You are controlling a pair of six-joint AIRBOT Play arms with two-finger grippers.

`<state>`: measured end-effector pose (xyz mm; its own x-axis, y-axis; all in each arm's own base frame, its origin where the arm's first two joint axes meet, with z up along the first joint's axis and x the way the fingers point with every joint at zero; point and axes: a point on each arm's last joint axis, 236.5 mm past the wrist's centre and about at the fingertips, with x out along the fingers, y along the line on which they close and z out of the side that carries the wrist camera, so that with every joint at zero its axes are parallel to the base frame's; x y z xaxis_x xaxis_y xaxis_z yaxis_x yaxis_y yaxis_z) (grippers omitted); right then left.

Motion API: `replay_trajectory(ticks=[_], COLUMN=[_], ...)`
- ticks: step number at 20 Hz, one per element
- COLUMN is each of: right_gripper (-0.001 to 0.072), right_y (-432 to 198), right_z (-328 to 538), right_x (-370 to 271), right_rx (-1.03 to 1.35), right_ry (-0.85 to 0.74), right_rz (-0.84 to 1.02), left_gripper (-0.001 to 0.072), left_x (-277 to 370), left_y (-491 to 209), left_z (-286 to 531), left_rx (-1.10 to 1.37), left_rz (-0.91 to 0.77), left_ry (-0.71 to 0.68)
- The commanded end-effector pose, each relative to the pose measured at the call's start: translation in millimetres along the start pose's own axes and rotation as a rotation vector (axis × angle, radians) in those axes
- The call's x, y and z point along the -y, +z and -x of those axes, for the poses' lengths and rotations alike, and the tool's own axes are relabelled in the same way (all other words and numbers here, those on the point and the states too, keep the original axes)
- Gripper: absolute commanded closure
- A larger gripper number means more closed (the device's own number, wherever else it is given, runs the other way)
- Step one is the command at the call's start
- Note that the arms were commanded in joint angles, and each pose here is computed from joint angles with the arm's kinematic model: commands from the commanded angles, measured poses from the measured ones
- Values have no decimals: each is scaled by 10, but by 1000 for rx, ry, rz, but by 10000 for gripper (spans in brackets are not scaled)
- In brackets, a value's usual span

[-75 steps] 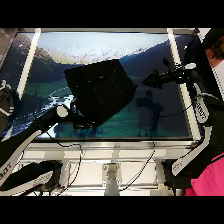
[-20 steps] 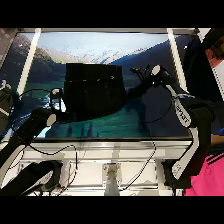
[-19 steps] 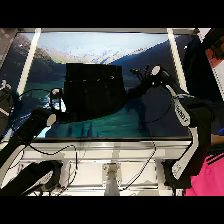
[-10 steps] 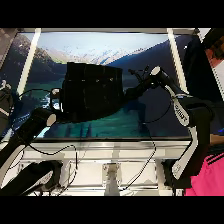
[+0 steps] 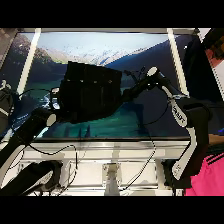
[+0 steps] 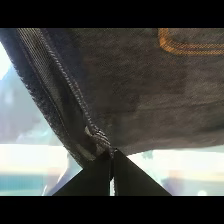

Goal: Fold the clothes and pants, and hang the long-sleeved shirts on hangers.

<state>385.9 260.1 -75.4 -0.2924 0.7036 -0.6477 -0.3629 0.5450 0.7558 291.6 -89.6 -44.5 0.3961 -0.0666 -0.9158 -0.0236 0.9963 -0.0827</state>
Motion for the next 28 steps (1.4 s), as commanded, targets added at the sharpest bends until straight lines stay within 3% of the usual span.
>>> replay_trajectory(ticks=[1,4,6,9,14,17,20,28], right_gripper=[690,690,689,689,690,691,691,690], right_y=[136,718,1023,1288,1662,1937,2126,2287], right_z=[81,790,1318,1809,2279,2793,3335,3988], right_x=[-497,-983,-1109,-1054,-1521,-1704,-1748,-1422], right_rx=[56,359,553,741,903,1085,1283,1588], right_ry=[217,477,550,522,494,394,254,147], right_rz=[-46,-79,-94,-137,-18,45,93,-25], left_gripper=[699,700,700,701,701,702,703,703], left_x=[102,105,162,304,655,773,841,945], left_y=[415,1236,1899,2551,3044,3382,3750,4321], left_z=[74,555,1140,1891,1835,1926,2237,3119], left_rx=[152,384,609,863,923,1021,1153,1371], left_rz=[24,88,113,116,219,262,262,215], left_ry=[-61,-113,-175,-261,-422,-496,-543,-596])
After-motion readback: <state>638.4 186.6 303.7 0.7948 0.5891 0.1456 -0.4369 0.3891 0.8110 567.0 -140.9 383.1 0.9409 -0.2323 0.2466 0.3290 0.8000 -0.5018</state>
